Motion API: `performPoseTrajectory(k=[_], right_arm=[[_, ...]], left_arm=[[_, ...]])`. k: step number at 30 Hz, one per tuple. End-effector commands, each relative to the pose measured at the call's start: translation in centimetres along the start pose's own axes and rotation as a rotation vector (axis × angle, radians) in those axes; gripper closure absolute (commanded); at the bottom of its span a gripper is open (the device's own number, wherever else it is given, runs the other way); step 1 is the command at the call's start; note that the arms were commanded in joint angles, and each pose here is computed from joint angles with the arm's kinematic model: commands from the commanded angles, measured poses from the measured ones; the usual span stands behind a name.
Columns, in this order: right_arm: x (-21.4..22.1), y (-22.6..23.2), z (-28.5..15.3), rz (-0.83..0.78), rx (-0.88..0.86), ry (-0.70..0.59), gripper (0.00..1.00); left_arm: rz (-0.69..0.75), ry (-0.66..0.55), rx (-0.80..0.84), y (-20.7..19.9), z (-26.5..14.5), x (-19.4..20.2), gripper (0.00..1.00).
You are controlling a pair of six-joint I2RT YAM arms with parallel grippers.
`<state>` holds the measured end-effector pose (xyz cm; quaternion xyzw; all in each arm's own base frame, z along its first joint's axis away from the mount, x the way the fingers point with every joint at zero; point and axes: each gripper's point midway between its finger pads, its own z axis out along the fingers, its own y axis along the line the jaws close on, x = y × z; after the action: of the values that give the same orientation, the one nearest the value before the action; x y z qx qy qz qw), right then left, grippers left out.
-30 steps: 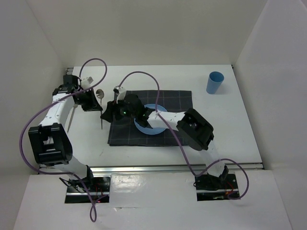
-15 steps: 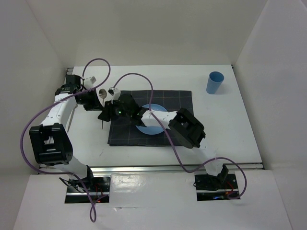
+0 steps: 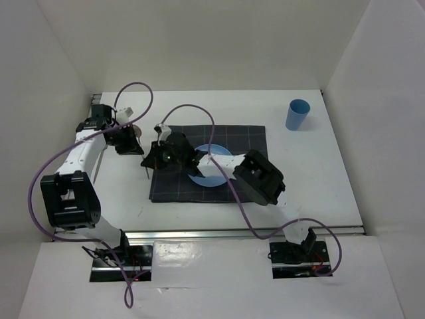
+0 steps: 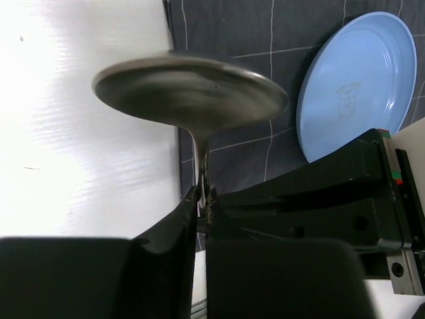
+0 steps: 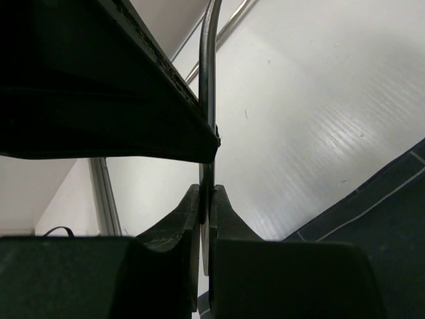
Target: Set the dinner table for one person
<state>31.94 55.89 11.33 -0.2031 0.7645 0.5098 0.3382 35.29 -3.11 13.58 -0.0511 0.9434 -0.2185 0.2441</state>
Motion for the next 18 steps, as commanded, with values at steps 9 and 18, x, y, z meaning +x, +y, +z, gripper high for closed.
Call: performPoseTrajectory(k=[9,18], right_arm=[[-7.9,0.5,-8.6,0.129,-0.036,-0.045,1.0],[-9.0,-6.1,-26.3,0.305,0.158,0.082,1.0]], left_arm=[[0.108,-0.084,0.026,-2.0,-3.6,-3.9,0.5],[0.072,-0.113,-0.053,0.9,-5.2,-4.6,0.5]])
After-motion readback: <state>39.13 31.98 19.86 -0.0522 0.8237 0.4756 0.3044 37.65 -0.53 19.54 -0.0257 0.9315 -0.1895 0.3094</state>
